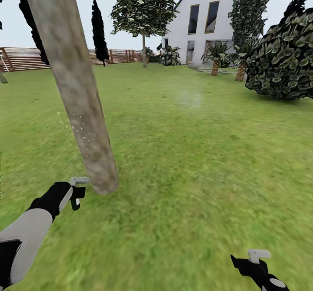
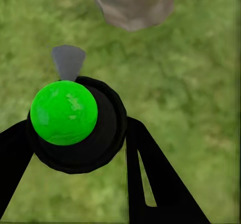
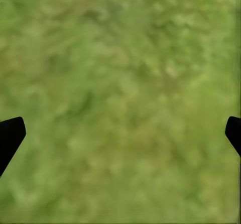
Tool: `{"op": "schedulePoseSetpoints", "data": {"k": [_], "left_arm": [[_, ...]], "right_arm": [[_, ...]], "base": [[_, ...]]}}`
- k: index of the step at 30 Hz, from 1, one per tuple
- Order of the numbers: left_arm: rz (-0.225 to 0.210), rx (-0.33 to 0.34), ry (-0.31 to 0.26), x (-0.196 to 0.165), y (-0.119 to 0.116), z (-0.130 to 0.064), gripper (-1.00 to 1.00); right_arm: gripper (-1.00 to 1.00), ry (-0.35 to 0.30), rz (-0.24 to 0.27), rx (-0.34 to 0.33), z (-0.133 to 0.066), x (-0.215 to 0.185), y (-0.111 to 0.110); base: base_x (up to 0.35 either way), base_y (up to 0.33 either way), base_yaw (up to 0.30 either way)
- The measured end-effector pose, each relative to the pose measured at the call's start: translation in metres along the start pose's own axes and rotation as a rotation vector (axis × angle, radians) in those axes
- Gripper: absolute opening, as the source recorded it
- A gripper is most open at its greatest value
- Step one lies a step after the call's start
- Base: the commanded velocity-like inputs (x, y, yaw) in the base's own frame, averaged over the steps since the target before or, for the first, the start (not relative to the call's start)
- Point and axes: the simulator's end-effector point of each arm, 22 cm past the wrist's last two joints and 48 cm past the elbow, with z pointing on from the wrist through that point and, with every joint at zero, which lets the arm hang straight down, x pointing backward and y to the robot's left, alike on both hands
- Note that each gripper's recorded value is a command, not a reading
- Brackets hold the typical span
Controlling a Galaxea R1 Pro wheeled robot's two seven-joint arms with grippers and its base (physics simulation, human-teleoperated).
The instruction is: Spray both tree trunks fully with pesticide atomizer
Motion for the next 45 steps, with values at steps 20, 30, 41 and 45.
{"op": "schedulePoseSetpoints", "data": {"k": [20,30,41,45], "left_arm": [[0.006,-0.003,0.012,0.008,0.0004,0.0019,-1.0],[0.007,-0.008,0.016,0.0096,0.0032,0.0022,-1.0],[0.008,-0.007,0.016,0.0097,0.0022,0.0024,-1.0],[0.009,-0.034,0.017,0.01,0.0077,0.0024,-1.0]], "right_arm": [[1.0,0.0,0.001,0.001,-0.0002,0.0,-0.0009],[1.0,0.0,0.001,0.001,-0.0001,-0.0002,-0.0007],[1.0,0.0,0.0,0.001,0.0001,0.0,-0.0006],[1.0,0.001,0.0,0.0,0.0001,0.0001,-0.0003]], "base": [[0.134,-0.263,0.104],[0.069,-0.27,0.206],[0.053,-0.272,0.119],[0.0,-0.275,0.275]]}}
